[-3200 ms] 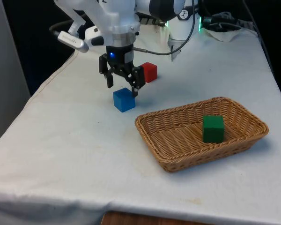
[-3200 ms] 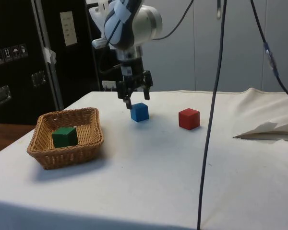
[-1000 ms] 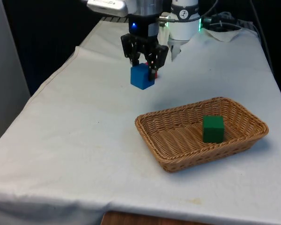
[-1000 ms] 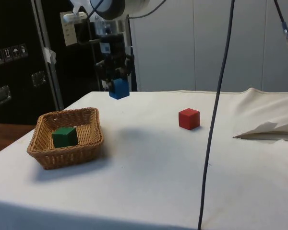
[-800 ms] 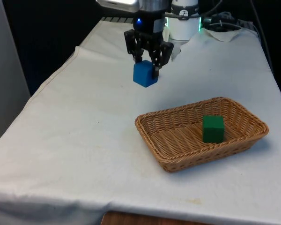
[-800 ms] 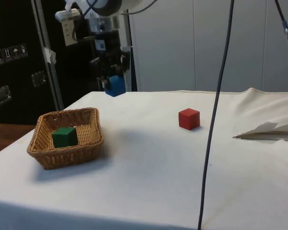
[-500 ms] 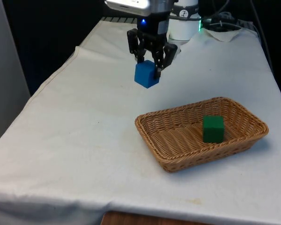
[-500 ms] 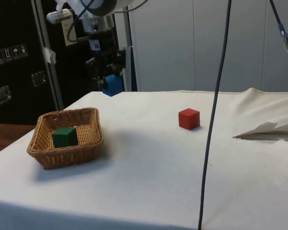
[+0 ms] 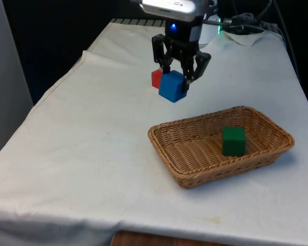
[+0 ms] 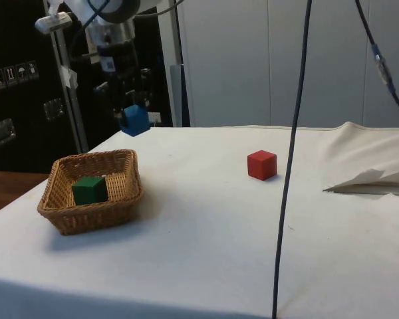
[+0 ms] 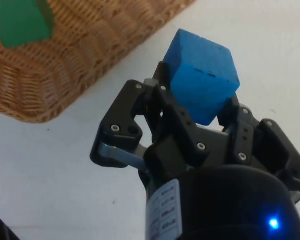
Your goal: Pick up exactly two blocks and place them into the basket.
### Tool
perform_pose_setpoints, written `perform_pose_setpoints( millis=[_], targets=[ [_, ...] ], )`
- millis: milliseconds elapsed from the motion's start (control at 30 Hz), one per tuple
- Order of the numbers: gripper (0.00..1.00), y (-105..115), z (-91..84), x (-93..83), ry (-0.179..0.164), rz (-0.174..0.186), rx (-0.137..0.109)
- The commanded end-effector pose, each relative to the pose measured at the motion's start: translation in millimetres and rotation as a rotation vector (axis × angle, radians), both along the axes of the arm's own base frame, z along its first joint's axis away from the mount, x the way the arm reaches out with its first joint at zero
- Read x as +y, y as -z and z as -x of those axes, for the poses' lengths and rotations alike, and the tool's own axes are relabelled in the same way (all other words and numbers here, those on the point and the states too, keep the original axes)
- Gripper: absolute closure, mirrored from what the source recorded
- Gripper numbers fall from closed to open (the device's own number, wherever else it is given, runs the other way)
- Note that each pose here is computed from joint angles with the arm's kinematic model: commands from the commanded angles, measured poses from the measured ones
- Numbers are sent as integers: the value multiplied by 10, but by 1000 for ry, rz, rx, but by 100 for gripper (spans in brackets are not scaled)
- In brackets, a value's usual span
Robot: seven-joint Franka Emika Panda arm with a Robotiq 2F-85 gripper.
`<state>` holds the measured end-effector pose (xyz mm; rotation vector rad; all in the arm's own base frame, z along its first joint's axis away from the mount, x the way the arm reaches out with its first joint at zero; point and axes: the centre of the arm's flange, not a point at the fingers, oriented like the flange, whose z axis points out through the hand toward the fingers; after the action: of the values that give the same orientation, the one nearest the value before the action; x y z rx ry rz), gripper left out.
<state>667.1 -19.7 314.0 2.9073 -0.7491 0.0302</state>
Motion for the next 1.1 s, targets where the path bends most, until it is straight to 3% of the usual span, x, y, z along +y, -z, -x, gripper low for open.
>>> perform_pose_setpoints(
  millis=[0, 200, 367, 467, 700, 733, 967, 1000, 1067],
  targets=[
    [98, 15, -32, 54, 4, 0, 7],
    [98, 67, -168, 202, -5, 9, -8],
    [98, 250, -309, 380, -4, 0, -3],
    [98, 266, -326, 398, -9, 10, -9],
    [98, 593, -549, 467, 14, -19, -9],
    [98, 563, -534, 469, 8, -6, -14],
    [98, 806, -648, 454, 44, -52, -19],
    [98, 799, -643, 456, 40, -37, -16],
    [98, 854, -650, 449, 54, -67, -23]
  ],
)
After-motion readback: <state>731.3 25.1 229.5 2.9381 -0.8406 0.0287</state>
